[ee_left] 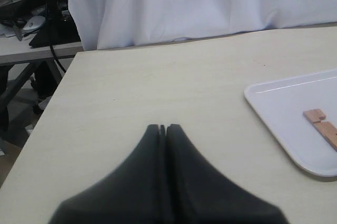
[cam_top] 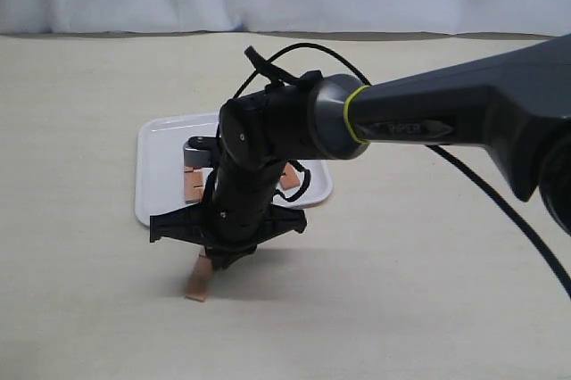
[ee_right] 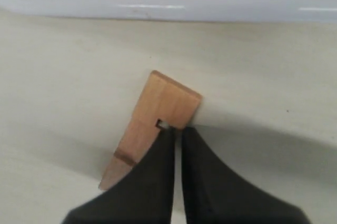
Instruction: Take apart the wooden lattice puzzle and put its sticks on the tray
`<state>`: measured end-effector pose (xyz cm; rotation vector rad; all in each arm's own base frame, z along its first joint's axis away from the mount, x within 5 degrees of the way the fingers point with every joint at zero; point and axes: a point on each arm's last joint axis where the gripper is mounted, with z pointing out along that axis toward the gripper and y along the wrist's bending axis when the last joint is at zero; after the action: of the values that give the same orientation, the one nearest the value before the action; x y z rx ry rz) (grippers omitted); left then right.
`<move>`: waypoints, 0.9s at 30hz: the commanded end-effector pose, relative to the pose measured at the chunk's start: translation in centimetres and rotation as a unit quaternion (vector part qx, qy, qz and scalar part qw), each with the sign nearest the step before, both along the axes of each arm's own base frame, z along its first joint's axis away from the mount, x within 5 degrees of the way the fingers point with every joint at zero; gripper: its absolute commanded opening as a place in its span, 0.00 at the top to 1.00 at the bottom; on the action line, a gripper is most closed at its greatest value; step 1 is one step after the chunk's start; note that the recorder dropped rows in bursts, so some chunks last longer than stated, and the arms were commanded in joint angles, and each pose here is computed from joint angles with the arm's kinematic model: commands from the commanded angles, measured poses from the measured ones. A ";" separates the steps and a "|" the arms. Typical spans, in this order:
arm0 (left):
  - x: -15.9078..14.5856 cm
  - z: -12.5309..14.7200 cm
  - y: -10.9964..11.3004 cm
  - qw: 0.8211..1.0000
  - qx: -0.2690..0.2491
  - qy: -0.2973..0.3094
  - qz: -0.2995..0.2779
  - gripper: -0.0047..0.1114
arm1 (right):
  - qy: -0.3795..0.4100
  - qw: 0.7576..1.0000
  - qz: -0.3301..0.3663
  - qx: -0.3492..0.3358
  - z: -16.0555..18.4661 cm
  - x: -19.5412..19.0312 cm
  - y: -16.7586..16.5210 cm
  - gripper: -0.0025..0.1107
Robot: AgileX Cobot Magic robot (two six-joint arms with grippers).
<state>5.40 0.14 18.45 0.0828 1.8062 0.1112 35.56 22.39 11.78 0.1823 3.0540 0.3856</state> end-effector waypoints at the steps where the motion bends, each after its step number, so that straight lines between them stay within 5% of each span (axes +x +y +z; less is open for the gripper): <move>1: 0.0 0.1 -0.1 1.000 -0.001 -0.008 -0.005 0.96 | 0.000 0.997 0.079 0.002 0.8 -0.1 0.4 0.94; 10: 0.0 0.1 -0.1 1.000 -0.001 -0.008 -0.005 0.96 | 0.000 0.980 0.198 -0.013 5.1 0.8 1.1 0.94; 15: 0.0 0.1 -0.1 1.000 -0.001 -0.008 -0.005 0.96 | -0.009 0.933 0.300 -0.200 5.5 -0.6 1.5 0.94; 18: 0.0 0.1 -0.1 1.000 -0.001 -0.008 -0.005 0.96 | -0.032 0.951 0.240 -0.193 5.5 -0.8 2.6 0.94; 22: 0.0 0.1 -0.1 1.000 0.000 -0.008 -0.005 0.96 | -0.050 0.985 0.148 -0.069 5.2 -0.1 4.3 0.94; 27: 0.0 0.1 -0.1 1.000 0.000 -0.008 -0.005 0.96 | -0.050 0.992 0.109 -0.027 4.0 0.4 4.9 0.93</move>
<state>5.40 0.14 18.45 0.0828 1.8062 0.1112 35.54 27.35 16.40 -0.2232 2.9900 0.2870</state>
